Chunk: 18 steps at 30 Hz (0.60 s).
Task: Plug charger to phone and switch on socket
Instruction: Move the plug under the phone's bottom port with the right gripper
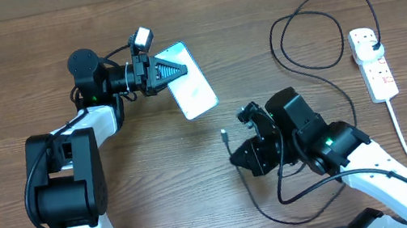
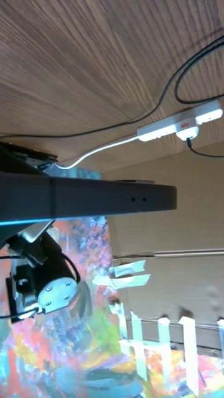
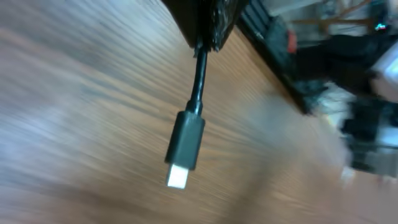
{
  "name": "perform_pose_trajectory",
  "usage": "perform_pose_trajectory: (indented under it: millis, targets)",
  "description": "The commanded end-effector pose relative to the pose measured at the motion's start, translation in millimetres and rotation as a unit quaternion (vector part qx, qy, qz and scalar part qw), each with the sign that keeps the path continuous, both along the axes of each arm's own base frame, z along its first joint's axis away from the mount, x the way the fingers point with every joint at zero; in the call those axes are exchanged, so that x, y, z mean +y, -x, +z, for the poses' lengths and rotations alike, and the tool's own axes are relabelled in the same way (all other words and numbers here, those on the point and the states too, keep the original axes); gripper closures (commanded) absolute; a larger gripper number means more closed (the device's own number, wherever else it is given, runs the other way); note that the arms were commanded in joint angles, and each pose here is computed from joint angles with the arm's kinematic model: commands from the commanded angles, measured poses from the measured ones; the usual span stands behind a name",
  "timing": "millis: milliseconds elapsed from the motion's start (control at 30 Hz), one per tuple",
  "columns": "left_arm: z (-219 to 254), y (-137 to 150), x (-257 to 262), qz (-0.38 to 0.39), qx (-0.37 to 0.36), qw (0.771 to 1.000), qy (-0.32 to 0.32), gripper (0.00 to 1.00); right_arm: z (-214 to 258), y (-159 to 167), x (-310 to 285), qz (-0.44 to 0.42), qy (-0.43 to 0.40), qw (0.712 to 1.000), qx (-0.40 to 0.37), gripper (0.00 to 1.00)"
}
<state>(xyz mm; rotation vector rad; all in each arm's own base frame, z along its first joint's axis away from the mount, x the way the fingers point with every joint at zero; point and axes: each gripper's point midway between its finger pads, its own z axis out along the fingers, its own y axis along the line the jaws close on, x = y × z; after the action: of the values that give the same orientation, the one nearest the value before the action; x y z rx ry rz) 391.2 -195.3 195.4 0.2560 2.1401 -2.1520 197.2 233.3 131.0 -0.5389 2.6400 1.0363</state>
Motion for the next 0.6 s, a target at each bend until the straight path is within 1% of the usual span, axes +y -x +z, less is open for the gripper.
perform_pose_trajectory:
  millis: [0,167,333,567]
  targets:
    - [9,5,-10,-0.021,-0.044,0.999,0.002,0.96,20,-19,-5,0.015,0.044,0.996,-0.082,0.96]
    - [9,9,-18,-0.032,-0.058,0.998,0.004,0.96,25,-3,6,0.055,0.071,0.991,-0.1,0.96]
    - [8,11,-21,-0.036,-0.067,0.997,0.005,0.96,21,4,11,0.069,0.092,0.987,-0.114,0.96]
    - [8,11,-21,-0.036,-0.08,0.996,0.006,0.96,25,-11,1,0.041,0.127,0.981,-0.144,0.96]
